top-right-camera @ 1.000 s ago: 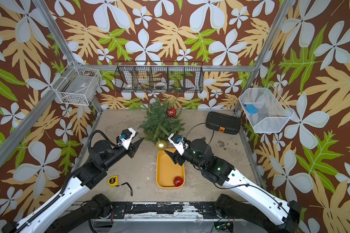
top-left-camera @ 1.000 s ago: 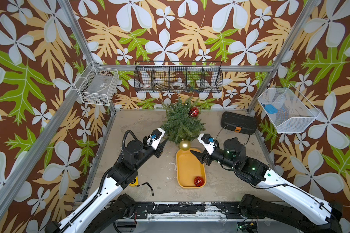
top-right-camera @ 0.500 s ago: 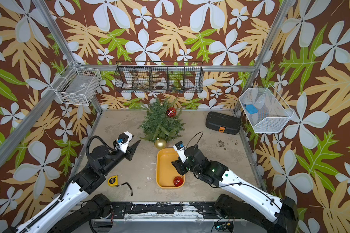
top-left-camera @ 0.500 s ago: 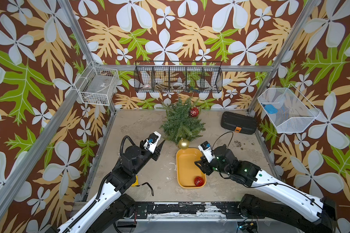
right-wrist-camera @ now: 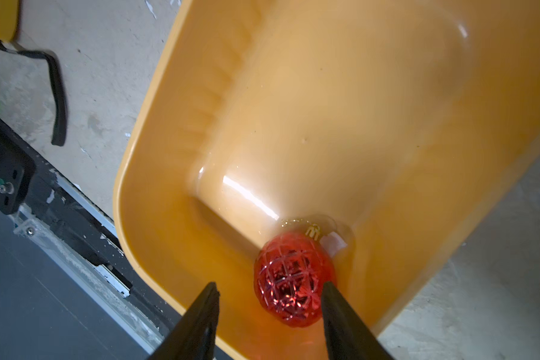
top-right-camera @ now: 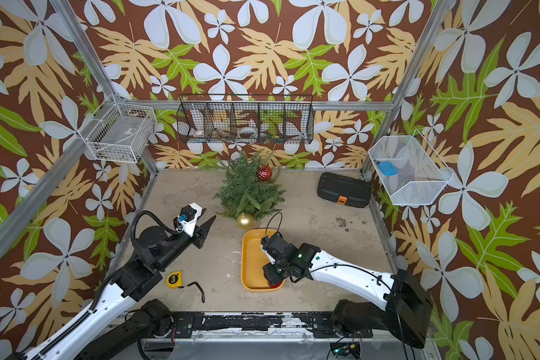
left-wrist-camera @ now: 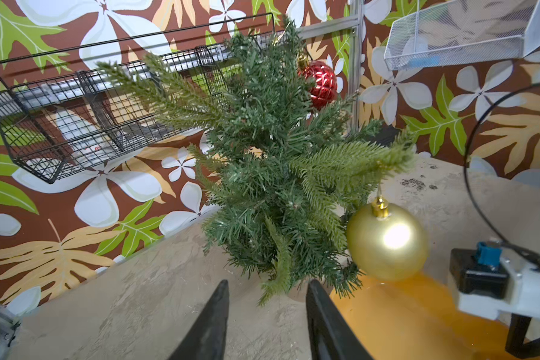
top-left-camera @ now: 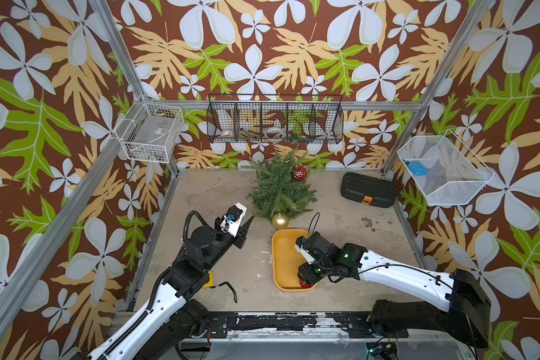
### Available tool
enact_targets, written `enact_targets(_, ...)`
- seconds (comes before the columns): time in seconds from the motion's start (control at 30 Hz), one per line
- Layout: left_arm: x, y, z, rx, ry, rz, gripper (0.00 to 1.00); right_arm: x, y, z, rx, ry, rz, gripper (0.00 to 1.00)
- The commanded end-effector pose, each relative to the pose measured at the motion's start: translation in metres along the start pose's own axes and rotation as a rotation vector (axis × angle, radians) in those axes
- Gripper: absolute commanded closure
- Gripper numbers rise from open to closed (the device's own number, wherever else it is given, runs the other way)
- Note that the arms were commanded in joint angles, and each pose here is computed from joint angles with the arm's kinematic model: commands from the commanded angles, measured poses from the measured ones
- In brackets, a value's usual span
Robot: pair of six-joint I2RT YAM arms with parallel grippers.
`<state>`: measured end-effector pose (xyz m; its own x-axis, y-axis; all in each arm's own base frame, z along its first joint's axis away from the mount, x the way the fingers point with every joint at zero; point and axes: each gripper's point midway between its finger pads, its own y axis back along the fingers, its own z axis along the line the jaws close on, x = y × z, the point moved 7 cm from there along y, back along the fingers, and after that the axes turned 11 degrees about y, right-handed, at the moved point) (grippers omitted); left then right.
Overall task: Decorate the small christmas tree with ornaments
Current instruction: Pick up an ornament from the container.
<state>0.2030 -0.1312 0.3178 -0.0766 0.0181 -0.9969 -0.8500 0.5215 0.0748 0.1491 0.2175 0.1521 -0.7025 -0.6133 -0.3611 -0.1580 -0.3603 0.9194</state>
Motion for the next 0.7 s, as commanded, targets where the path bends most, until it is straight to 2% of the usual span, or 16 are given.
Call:
enact_targets(0.0, -0.008, 0.001, -0.003, 0.025, 0.025, -0.041, 0.58, 0.004, -0.007, -0.001, 0.027, 0.033, 0.085, 0.43)
enact_targets(0.17, -0.01, 0.004, -0.002, 0.027, 0.026, -0.052, 0.58, 0.007, -0.023, 0.0, 0.051, 0.074, 0.185, 0.39)
enact_targets(0.4, -0.01, 0.004, -0.004, 0.038, 0.026, -0.055, 0.58, 0.012, -0.041, -0.001, 0.058, 0.1, 0.245, 0.36)
enact_targets(0.67, -0.011, 0.004, -0.004, 0.041, 0.025, -0.057, 0.58, 0.006, -0.045, -0.001, 0.068, 0.106, 0.239, 0.42)
